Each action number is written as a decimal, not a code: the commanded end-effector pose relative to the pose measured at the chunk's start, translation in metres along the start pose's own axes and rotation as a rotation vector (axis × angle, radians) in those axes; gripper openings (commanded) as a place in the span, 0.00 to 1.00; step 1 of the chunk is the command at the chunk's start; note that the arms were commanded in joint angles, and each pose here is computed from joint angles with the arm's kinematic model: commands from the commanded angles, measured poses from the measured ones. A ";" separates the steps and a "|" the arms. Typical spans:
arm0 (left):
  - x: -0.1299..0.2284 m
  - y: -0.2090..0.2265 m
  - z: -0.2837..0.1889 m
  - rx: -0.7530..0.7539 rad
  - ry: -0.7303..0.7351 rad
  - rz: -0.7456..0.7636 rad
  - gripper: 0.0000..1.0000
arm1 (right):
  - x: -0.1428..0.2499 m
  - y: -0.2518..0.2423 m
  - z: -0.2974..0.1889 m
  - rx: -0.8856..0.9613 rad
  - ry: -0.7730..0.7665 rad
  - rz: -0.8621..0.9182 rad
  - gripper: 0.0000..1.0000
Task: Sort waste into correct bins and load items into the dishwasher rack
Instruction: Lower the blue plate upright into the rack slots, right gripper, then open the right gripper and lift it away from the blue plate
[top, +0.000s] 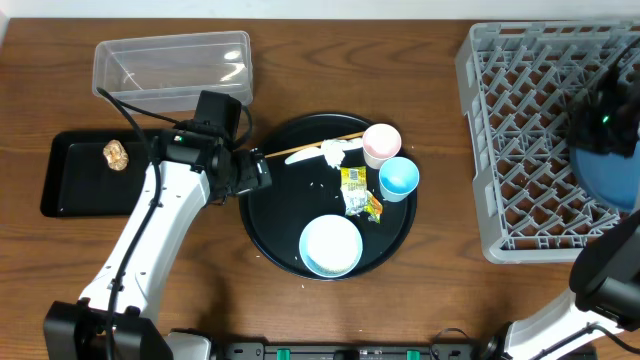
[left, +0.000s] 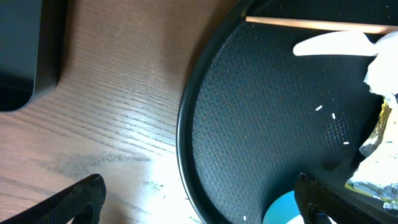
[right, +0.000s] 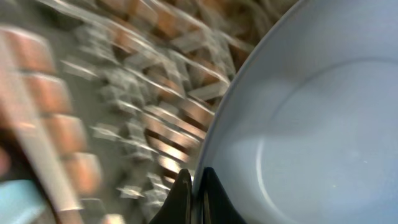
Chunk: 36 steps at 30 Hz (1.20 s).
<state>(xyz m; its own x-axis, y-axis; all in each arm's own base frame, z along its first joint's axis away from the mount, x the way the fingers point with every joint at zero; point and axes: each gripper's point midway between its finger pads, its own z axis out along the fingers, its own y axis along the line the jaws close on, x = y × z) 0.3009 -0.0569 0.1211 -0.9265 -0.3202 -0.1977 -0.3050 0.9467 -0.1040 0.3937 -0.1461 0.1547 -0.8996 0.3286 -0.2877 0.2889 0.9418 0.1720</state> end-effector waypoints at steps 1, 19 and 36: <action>-0.003 0.001 0.000 -0.004 -0.005 -0.006 0.98 | -0.036 0.067 -0.054 -0.375 -0.174 -0.069 0.01; -0.003 0.001 0.000 -0.004 -0.005 -0.006 0.98 | -0.106 0.115 -0.104 -0.696 -0.476 -0.170 0.01; -0.002 0.001 0.000 -0.005 -0.003 -0.006 0.98 | -0.143 0.061 -0.066 -0.936 -0.485 -0.010 0.01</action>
<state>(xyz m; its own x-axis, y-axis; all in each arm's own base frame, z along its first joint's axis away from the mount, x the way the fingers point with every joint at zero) 0.3001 -0.0568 0.1210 -0.9271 -0.3201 -0.1949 -0.3052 0.9467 -0.1029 0.5273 -0.1295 0.2542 -0.6101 0.4630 -0.6430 -0.2604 0.6493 0.7146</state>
